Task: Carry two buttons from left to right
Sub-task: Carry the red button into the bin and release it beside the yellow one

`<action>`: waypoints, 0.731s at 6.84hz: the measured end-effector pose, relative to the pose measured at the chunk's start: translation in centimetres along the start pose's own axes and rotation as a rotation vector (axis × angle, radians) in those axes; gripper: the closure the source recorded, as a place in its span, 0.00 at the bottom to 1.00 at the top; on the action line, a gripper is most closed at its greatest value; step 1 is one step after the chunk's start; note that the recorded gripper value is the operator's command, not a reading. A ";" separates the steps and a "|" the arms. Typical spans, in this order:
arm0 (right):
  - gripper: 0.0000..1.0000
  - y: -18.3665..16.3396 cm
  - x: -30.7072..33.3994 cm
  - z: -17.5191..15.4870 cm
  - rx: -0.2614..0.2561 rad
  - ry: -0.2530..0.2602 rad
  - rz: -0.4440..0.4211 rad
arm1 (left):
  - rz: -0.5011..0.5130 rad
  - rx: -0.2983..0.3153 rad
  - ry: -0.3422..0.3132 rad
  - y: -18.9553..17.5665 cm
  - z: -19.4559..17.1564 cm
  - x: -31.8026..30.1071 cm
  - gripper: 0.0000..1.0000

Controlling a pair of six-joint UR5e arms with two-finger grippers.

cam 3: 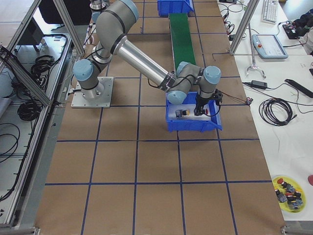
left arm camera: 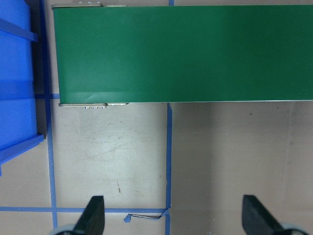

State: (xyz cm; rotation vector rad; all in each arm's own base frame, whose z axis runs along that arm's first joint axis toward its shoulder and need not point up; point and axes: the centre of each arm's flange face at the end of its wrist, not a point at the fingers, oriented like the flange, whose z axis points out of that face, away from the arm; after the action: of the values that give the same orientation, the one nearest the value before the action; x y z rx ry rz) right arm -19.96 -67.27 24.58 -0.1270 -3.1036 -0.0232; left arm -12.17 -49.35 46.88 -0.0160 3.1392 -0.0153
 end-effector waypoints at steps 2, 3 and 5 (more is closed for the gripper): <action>0.01 -0.2 -0.1 0.9 -0.009 -0.006 0.001 | 0.000 0.000 0.000 0.0 0.0 0.0 0.00; 0.00 -0.2 -0.2 1.0 -0.008 -0.011 0.002 | 0.000 0.000 0.000 0.0 0.0 0.0 0.00; 0.00 -0.4 -0.7 0.7 -0.001 -0.019 0.002 | 0.000 0.000 0.000 0.0 0.0 0.0 0.00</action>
State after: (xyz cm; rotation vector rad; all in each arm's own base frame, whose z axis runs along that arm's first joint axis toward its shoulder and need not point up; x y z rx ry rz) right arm -19.35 -67.70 23.81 -0.1308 -3.1224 -0.0237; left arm -12.17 -49.35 46.88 -0.0160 3.1392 -0.0153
